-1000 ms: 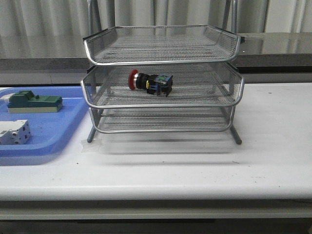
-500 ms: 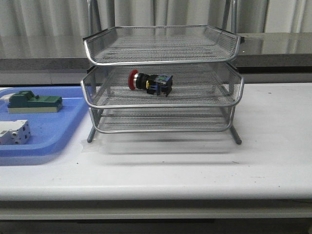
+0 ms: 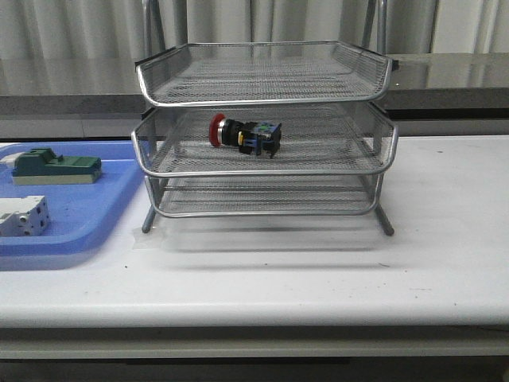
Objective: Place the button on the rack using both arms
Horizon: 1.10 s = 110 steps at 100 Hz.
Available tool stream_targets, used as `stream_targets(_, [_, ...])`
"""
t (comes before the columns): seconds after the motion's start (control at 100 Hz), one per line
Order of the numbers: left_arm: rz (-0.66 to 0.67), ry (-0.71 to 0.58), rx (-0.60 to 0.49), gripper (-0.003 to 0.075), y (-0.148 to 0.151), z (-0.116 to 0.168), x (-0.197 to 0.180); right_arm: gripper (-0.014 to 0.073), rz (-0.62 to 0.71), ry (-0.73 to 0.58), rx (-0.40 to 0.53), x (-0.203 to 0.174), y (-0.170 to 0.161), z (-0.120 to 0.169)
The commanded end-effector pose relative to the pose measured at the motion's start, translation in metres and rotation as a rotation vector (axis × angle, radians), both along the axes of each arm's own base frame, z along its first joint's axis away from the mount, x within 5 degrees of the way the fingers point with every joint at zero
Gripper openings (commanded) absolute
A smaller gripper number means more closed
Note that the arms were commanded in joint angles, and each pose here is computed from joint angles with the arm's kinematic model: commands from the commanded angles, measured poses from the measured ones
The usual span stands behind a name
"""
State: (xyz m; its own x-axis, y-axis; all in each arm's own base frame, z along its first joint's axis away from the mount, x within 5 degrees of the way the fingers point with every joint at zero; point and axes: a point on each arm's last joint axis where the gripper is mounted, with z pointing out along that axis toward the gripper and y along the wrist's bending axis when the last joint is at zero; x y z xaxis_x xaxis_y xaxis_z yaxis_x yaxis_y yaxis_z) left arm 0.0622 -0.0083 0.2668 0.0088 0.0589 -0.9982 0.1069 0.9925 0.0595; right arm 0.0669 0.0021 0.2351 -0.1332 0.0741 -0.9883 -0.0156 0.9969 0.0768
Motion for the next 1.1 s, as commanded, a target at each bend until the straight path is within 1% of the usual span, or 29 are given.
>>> stream_targets(0.0, [0.028, -0.094, -0.033, -0.0020, 0.003, 0.015, 0.000, -0.0059, -0.015, -0.157, 0.005, -0.003, -0.001, 0.004])
stream_targets(0.23, [0.028, -0.094, -0.033, -0.0020, 0.003, 0.015, 0.000, -0.0059, -0.016, -0.211, 0.006, -0.013, -0.001, -0.024])
stream_targets(0.31, [0.028, -0.094, -0.033, -0.0020, 0.003, 0.015, 0.000, -0.0059, -0.015, -0.186, 0.005, -0.012, -0.001, -0.029])
stream_targets(1.09, [0.028, -0.094, -0.033, -0.0020, 0.003, 0.015, 0.000, -0.0059, -0.014, -0.179, 0.007, -0.012, -0.001, -0.030])
